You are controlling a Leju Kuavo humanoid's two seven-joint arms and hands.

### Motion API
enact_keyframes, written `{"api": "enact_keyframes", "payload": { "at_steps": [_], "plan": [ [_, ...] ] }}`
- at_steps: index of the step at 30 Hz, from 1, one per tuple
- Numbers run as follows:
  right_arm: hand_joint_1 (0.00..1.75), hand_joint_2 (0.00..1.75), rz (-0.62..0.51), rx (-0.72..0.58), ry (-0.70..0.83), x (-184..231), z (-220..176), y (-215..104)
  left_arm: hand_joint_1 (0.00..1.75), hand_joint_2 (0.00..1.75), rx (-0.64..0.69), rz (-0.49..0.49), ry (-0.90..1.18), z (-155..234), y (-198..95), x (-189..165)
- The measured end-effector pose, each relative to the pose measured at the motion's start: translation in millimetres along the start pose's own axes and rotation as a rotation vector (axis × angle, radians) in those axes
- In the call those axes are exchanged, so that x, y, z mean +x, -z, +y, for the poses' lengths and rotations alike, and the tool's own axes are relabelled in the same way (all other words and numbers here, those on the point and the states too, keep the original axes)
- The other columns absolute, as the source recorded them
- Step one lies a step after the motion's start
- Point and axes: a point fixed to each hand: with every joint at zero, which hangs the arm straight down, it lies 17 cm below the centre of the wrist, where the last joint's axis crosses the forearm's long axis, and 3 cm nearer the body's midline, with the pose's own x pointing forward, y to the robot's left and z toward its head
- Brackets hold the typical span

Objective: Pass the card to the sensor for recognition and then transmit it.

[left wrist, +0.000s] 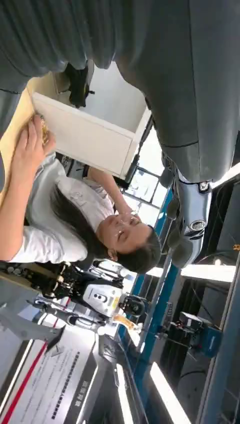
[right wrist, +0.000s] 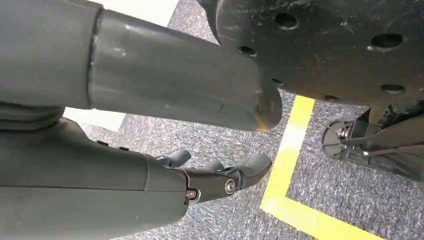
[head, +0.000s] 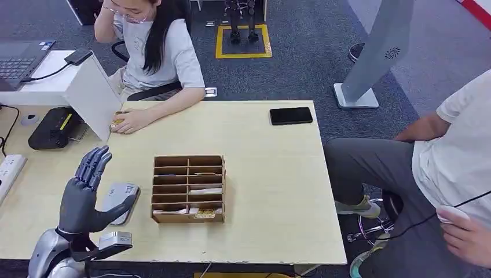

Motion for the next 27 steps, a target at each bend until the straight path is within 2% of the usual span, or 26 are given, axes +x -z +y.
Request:
{"api": "enact_keyframes", "payload": {
  "at_steps": [6, 18, 27],
  "plan": [
    [0.0, 0.0, 0.001, 0.0, -0.001, -1, -1, 0, 0.0, 1.75, -0.042, -0.017, 0.011, -13, -8, 4],
    [0.0, 0.0, -0.005, -0.001, -0.002, 0, -1, 0, 0.0, 1.75, -0.11, -0.004, -0.1, -27, -18, 8],
    [0.0, 0.0, -0.013, -0.001, -0.005, 1, -1, 0, 0.0, 1.75, -0.179, -0.057, -0.098, -36, -29, 15]
  ]
}}
